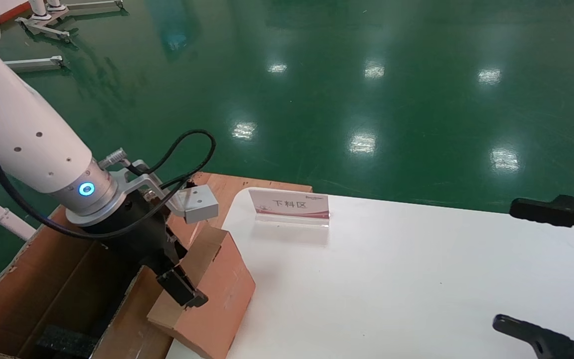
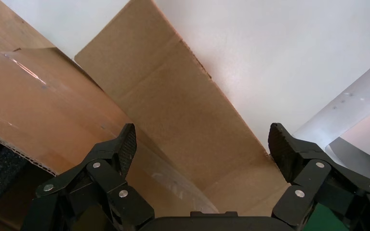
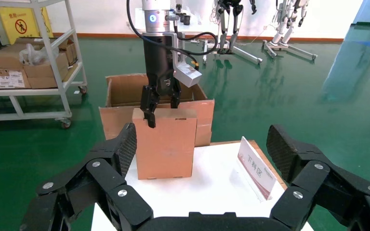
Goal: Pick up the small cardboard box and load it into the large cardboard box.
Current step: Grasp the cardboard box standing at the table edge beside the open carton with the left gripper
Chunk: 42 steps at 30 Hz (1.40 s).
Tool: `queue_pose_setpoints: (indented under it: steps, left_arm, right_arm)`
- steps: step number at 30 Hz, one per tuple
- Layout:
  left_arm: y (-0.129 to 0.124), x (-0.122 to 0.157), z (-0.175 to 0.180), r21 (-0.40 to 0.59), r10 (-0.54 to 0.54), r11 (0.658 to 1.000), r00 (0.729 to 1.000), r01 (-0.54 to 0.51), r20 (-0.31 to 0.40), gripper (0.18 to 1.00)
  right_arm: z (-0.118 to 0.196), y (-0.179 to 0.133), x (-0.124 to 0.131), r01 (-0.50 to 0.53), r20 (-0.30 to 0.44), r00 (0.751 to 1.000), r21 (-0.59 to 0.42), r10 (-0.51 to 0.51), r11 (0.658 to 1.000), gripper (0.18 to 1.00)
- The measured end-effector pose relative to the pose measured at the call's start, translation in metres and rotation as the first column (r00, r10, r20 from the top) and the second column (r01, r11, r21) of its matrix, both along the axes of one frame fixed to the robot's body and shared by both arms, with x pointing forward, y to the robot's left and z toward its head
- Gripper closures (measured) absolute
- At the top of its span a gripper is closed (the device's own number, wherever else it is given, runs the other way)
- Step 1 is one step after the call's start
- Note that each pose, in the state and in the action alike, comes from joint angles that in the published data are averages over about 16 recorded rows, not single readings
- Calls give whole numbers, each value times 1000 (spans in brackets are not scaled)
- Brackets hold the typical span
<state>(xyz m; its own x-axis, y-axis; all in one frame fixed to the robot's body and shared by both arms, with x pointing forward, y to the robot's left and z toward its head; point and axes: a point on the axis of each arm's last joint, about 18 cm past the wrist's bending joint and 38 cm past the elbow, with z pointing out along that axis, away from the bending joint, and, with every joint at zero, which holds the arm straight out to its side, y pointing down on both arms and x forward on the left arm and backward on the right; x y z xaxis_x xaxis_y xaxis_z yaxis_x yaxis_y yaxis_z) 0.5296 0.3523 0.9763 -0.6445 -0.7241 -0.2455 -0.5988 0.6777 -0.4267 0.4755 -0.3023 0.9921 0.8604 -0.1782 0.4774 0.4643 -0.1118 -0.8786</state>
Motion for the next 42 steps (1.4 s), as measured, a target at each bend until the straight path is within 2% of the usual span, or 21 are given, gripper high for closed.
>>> queue_pose_setpoints:
  steps: [23, 31, 35, 42]
  left_arm:
    - [5, 0, -10, -9, 6, 1000, 1000, -6, -16, 204]
    - [4, 0, -9, -10, 5, 1000, 1000, -5, -13, 277]
    - [4, 0, -9, -11, 4, 1000, 1000, -5, -13, 329]
    - [4, 0, -8, -11, 4, 1000, 1000, -4, -12, 468]
  right_arm:
    - [0, 0, 0, 0, 0, 1000, 1, 0, 1000, 193]
    - [0, 0, 0, 0, 0, 1000, 1, 0, 1000, 243]
    - [0, 0, 0, 0, 0, 1000, 1, 0, 1000, 300]
    - [0, 0, 0, 0, 0, 1000, 1, 0, 1000, 421]
